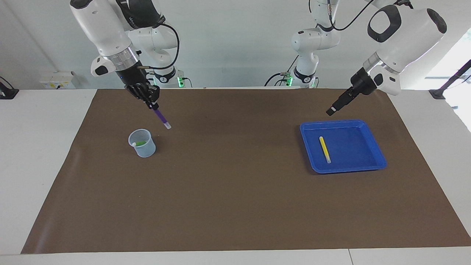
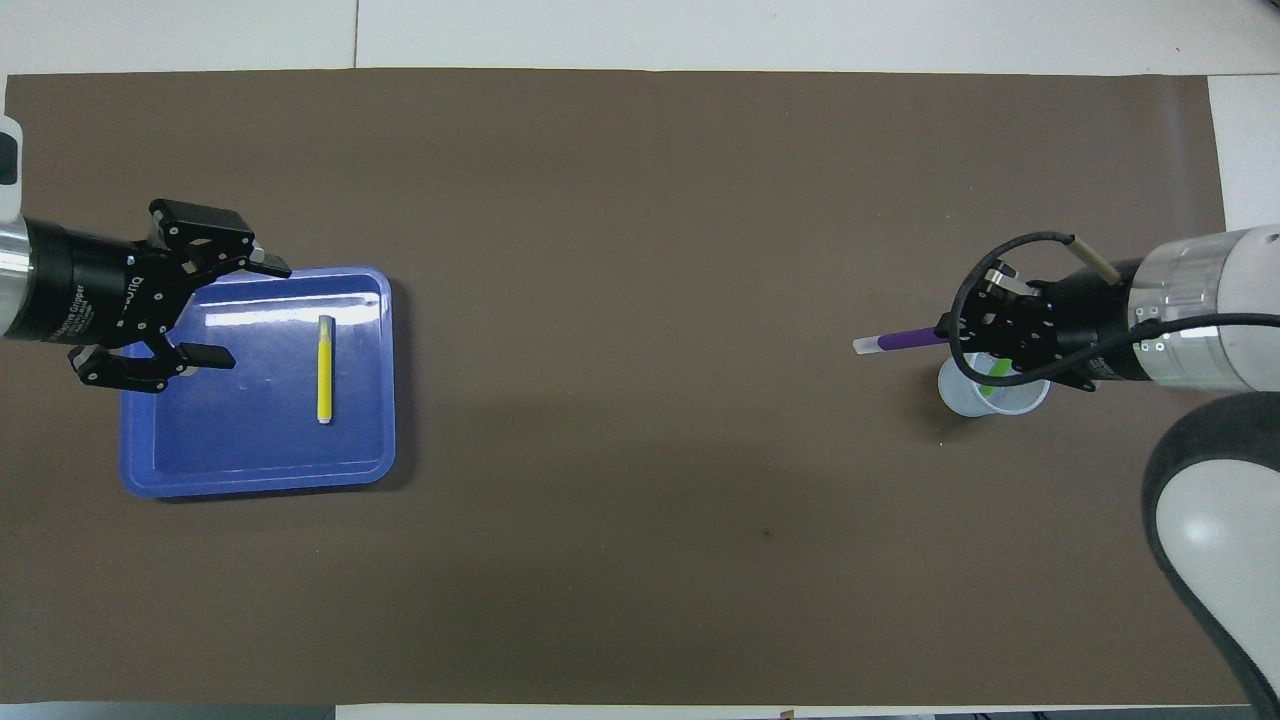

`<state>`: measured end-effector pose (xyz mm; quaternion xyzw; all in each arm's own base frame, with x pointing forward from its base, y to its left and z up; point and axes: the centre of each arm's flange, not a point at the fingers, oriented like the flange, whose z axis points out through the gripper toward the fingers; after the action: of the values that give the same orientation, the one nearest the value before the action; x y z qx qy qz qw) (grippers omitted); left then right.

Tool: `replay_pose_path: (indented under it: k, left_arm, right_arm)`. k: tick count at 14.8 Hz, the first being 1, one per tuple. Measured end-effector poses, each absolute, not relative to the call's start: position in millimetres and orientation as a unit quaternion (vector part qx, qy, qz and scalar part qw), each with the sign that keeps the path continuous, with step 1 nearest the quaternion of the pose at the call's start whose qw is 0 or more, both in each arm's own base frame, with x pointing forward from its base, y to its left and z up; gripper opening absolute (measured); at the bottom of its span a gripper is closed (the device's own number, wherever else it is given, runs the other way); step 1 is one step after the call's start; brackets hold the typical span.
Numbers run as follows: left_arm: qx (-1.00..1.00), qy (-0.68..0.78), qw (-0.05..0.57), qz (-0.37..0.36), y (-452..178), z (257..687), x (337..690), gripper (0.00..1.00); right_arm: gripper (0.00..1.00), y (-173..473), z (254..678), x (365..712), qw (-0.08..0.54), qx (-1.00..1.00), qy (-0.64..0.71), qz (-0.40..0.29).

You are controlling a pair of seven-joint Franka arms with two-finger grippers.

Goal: Right arm passes pens to left for tray arrangement
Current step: 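Carry the purple pen toward the left gripper above the tray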

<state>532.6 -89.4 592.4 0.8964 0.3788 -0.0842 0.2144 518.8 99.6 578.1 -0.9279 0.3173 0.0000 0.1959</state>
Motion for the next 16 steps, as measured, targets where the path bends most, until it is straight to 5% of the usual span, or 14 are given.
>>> replay_pose_path:
  k: [9, 16]
  left_arm:
    - [0.772, 0.559, 0.279, -0.119, -125, 636, 519, 0.99]
    - [0.705, 0.631, 0.297, -0.13, -196, 655, 487, 0.99]
  right_arm:
    - [0.17, 236, 598, 513, 0.346, -0.81, 0.468, 0.068]
    - [0.17, 309, 621, 529, 0.394, -0.747, 0.523, 0.116]
